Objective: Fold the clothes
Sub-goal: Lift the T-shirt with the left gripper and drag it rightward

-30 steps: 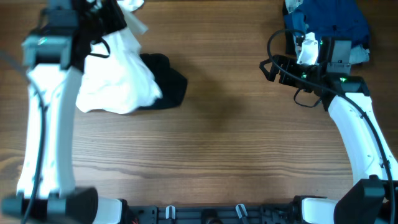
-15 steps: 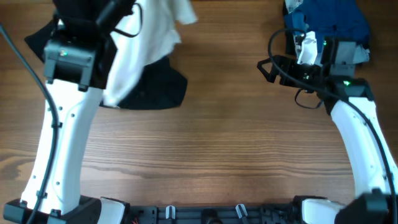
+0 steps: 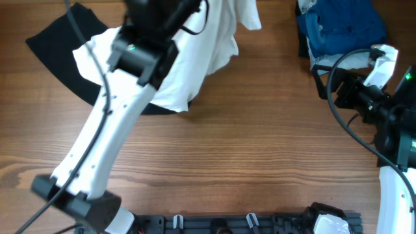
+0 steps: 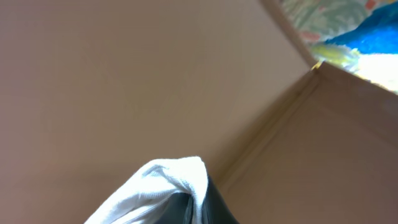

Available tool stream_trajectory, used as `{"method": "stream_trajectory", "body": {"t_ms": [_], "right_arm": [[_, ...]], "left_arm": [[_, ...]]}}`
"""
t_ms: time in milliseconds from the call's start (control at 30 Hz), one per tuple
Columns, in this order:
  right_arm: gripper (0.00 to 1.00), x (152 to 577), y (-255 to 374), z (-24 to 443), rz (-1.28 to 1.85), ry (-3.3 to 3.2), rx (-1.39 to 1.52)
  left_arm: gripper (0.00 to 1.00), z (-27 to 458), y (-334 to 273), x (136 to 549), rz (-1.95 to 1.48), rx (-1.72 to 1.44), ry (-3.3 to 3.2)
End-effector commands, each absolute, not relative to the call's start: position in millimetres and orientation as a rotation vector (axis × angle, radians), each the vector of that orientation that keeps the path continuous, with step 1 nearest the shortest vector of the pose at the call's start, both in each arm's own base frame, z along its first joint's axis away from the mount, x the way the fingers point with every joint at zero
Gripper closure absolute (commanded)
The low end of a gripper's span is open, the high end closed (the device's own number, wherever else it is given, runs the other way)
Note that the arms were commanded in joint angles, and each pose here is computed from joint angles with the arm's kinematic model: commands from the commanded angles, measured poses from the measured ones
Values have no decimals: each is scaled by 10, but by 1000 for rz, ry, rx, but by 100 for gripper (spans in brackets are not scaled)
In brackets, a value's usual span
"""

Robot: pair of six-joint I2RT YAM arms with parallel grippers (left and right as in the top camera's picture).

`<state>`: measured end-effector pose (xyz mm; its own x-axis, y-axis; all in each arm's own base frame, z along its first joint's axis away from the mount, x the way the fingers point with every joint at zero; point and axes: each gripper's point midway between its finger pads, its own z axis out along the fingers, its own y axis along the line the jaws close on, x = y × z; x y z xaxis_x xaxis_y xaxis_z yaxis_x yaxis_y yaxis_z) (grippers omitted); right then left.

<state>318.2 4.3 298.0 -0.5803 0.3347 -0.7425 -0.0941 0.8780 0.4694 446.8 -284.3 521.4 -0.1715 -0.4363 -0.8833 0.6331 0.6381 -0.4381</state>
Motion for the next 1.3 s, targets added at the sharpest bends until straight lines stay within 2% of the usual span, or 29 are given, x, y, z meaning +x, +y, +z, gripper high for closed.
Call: {"method": "stream_trajectory", "body": {"t_ms": [0, 233, 433, 467, 500, 533, 733, 833, 933, 1100, 1267], "right_arm": [[0, 3153, -65, 3008, 543, 2112, 185], [1, 3142, -307, 2973, 468, 2112, 273], [0, 3121, -462, 2964, 439, 2104, 330], [1, 3116, -480, 2962, 436, 2103, 337], [0, 3113, -492, 2959, 434, 2104, 342], [1, 3110, -498, 2957, 433, 2104, 345], [1, 3111, -500, 2939, 435, 2110, 349], [0, 3111, -500, 2939, 434, 2111, 346], [0, 3123, -505, 2947, 433, 2106, 346], [0, 3137, -511, 2920, 438, 2114, 351], [1, 3137, -512, 2875, 445, 2130, 360]], "left_arm": [[96, 4943, -3207, 4617, -988, 189, 1483], [96, 4287, -3870, 4748, -1038, 252, 1555], [96, 3909, -4274, 4671, -1070, 303, 1610], [69, 3887, -4322, 4641, -1075, 310, 1612], [13, 3853, -4335, 4641, -1069, 306, 1623], [0, 3836, -4337, 4645, -1060, 299, 1629], [0, 3865, -4022, 4761, -996, 265, 1683], [0, 3855, -3432, 4880, -883, 207, 1799], [0, 3899, -3107, 4895, -843, 208, 1837], [0, 3962, -2945, 4809, -904, 291, 1852], [0, 3555, -2691, 4859, -700, 265, 2004]]}}
